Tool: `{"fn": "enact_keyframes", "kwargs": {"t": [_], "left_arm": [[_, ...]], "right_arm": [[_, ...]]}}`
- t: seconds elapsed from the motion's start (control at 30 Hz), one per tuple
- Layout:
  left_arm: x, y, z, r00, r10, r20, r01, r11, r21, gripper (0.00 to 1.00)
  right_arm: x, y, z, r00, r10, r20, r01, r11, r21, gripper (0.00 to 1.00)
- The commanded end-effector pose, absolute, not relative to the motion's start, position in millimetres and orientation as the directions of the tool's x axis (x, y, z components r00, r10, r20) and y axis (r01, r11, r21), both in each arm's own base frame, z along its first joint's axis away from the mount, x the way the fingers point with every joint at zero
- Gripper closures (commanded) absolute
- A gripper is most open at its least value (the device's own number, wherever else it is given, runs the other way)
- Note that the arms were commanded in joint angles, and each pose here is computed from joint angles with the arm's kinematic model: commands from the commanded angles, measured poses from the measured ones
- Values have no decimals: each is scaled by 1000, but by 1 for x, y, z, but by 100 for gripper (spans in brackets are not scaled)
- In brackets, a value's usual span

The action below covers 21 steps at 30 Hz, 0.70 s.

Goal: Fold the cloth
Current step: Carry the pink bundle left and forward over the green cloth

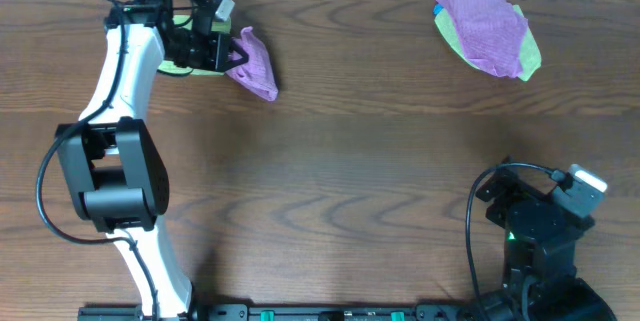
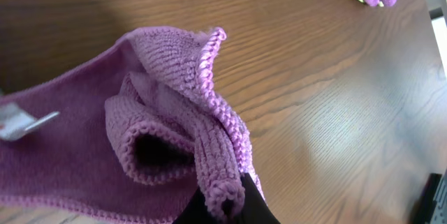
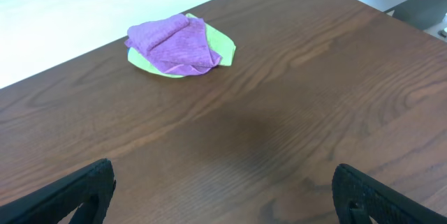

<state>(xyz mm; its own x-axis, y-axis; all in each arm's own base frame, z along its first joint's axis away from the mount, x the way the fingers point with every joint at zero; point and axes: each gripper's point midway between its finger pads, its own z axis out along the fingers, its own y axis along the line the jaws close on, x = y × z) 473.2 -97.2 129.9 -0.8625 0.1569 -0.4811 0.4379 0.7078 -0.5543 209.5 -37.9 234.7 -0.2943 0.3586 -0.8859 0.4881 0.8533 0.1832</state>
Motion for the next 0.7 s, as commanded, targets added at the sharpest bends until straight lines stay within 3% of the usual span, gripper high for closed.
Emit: {"fn": "enact_keyframes", "kwargs": {"t": [0.0, 0.43, 0.67], "left_arm": [[477, -107, 141, -821, 196, -537, 506, 686, -523, 94], [506, -72, 173, -729, 229, -645, 561, 740, -371, 95], [509, -53, 184, -677, 230, -699, 603, 718, -347, 94]], "right_arm": [[208, -41, 236, -278, 370, -886, 505, 841, 193, 1], [208, -41, 236, -278, 371, -886, 505, 841, 193, 1], [208, -41, 236, -278, 370, -886, 505, 841, 193, 1]]}}
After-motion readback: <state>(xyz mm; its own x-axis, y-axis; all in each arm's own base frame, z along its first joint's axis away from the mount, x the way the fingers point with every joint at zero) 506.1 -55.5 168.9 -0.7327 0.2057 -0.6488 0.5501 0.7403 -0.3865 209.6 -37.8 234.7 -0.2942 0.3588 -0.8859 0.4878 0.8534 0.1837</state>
